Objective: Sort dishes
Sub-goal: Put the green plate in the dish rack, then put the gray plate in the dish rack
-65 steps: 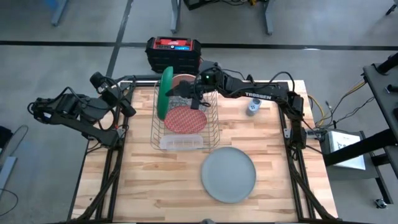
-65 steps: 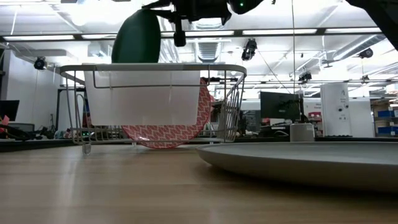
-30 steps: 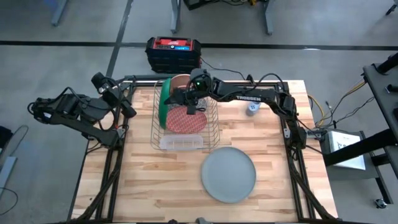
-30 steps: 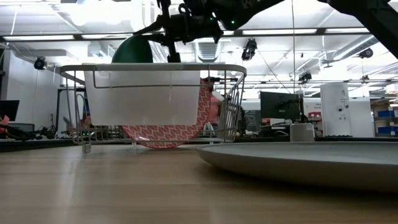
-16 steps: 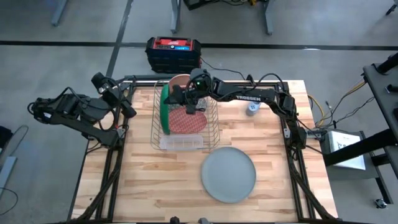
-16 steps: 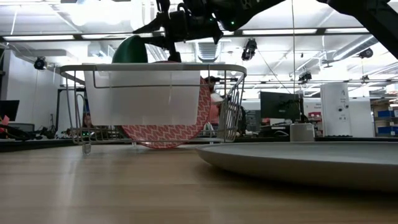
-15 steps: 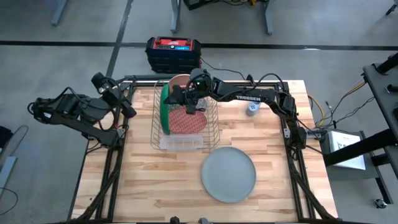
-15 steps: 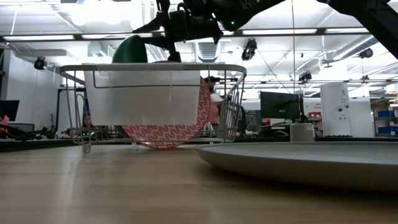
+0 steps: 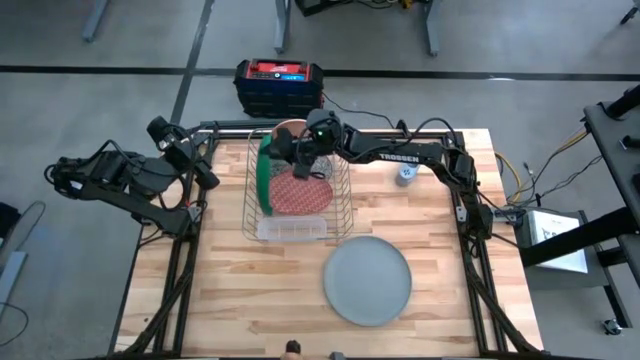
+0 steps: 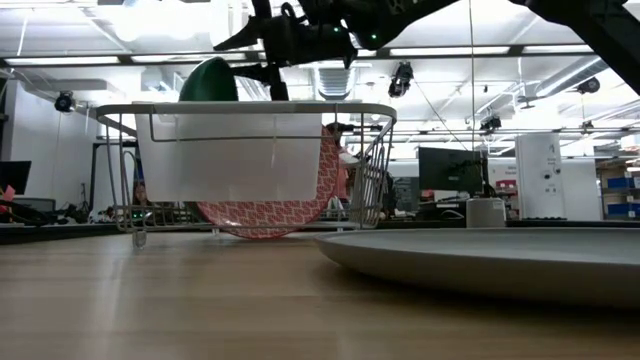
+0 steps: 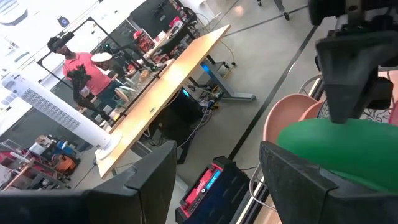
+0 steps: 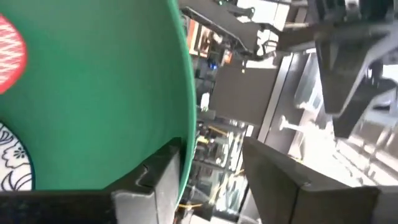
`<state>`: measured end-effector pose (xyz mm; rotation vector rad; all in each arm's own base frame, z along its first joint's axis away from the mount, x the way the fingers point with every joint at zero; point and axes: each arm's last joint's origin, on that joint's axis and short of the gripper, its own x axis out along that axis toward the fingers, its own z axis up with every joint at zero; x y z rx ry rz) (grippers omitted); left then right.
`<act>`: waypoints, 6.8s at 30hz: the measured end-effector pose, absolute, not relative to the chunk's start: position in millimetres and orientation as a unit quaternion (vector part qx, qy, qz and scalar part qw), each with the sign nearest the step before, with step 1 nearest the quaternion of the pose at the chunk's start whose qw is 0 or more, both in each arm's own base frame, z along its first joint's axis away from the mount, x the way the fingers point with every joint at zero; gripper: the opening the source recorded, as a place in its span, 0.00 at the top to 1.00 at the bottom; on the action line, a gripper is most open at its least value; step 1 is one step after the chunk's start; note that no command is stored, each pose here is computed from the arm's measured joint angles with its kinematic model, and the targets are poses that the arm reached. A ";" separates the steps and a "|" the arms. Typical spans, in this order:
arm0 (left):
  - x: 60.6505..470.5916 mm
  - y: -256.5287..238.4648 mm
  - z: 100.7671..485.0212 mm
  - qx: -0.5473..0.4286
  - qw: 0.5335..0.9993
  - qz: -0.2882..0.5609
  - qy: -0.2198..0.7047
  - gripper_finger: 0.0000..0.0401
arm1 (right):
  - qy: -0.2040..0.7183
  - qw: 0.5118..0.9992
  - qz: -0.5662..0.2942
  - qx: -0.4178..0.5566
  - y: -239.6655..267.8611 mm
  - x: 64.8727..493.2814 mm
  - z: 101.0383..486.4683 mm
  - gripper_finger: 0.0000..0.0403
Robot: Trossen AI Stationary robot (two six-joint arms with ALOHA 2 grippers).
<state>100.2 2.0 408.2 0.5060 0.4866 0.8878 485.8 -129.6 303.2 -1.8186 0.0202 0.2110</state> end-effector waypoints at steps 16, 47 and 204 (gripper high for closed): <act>100.3 2.0 408.1 0.237 0.845 0.422 0.229 0.45 | 0.064 0.634 0.024 -0.770 -133.5 486.8 307.7 0.44; 99.4 2.2 405.6 0.232 0.846 0.419 0.235 0.45 | 0.152 0.657 -0.108 -0.730 -136.1 455.4 362.7 0.18; 86.3 -44.0 449.9 0.123 0.986 -0.067 0.094 0.45 | 0.161 0.796 -0.531 -0.240 96.0 307.0 394.6 1.00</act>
